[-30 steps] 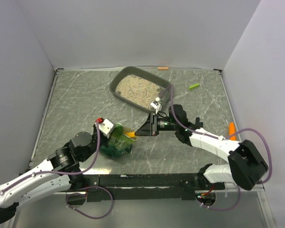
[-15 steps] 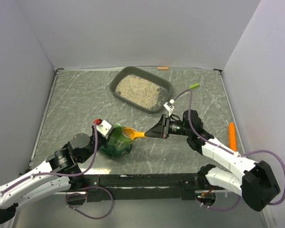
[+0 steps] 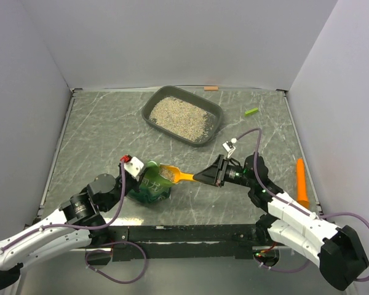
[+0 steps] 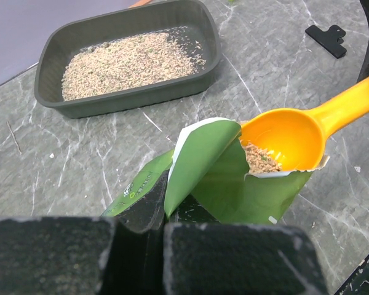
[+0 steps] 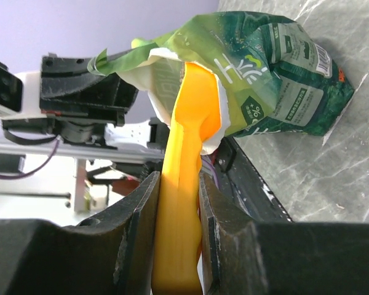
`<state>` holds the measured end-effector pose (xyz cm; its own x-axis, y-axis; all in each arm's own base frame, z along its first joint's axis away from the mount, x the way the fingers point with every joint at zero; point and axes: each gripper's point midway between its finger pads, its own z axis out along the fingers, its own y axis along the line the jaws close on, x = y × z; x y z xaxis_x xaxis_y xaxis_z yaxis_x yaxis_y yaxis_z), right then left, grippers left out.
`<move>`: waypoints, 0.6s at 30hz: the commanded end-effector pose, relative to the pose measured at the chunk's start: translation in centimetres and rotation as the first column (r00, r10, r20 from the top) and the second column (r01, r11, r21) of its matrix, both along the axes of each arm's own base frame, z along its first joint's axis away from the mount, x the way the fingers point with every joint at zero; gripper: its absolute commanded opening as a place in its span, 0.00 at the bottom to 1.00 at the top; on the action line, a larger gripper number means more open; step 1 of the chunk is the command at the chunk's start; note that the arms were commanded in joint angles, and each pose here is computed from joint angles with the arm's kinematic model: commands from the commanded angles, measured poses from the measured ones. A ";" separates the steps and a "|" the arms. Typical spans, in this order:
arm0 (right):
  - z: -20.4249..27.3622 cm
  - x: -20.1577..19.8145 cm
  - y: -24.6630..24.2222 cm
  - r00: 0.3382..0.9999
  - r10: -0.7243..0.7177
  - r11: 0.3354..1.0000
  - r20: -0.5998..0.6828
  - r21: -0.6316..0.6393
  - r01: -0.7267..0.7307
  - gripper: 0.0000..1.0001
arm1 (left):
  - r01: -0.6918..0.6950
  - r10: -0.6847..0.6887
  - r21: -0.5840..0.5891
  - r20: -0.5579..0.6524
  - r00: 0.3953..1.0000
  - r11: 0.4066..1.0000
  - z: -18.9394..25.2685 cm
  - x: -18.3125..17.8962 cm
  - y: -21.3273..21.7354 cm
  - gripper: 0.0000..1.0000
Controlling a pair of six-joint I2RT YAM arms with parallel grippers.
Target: Fill the litter box with clean litter
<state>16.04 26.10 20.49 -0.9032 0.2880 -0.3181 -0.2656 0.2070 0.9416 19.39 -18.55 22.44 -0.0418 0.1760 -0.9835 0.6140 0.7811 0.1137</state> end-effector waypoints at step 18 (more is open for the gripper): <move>2.9 -0.8 -1.6 0.996 -0.087 0.993 -0.023 0.082 0.089 0.00 | 0.011 -0.010 -0.058 0.023 1.000 0.998 1.3 -0.1 -0.5 0.01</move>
<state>15.12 24.92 21.54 -0.8963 0.3664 -0.2497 -0.2039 0.1595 0.9659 19.11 -18.43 22.60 -0.0323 0.1623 -0.9862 0.6183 0.7785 0.1078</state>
